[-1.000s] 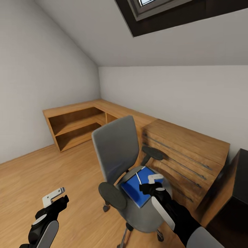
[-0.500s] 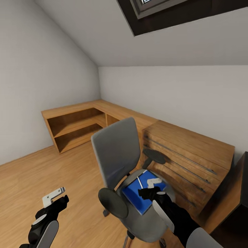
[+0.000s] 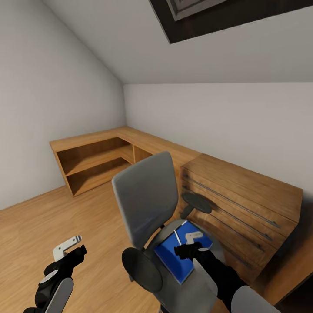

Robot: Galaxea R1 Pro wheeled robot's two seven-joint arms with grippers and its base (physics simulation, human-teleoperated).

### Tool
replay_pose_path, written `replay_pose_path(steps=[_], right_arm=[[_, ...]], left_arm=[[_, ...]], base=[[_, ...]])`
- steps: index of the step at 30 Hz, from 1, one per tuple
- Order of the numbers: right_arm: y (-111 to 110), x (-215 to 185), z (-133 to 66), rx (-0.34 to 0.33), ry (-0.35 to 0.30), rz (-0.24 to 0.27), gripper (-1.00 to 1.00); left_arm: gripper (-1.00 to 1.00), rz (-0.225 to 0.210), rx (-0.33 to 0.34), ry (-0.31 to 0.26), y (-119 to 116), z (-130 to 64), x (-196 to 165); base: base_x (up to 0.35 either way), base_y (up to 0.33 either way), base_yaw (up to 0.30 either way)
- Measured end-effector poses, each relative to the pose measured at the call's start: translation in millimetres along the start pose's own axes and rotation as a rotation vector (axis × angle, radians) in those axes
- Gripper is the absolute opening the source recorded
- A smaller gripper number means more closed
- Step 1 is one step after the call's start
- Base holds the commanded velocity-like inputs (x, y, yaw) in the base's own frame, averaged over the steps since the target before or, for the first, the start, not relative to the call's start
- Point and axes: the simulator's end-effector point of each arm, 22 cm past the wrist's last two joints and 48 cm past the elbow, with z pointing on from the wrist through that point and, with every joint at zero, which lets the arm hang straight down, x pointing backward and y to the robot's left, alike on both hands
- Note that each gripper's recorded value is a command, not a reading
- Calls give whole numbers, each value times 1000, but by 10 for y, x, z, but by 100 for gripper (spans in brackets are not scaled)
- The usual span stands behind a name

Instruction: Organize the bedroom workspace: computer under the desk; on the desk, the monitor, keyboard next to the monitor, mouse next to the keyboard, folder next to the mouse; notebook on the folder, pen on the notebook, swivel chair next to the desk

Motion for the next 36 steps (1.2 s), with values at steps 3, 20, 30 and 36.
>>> replay_pose_path(steps=[3,20,30,36], right_arm=[[-4,28,37,2,-1,-20,100],[59,122,127,-20,-6,-49,100],[42,246,253,-20,-8,-49,100],[22,292,304,-20,-10,-46,100]], left_arm=[[100,-2,1,1,-4,-2,1],[100,-27,15,21,-114,-6,149],[100,-28,14,21,-87,99,295],[100,-28,14,20,-76,141,356]], base=[[1,0,0],[0,0,0],[0,0,0],[0,0,0]])
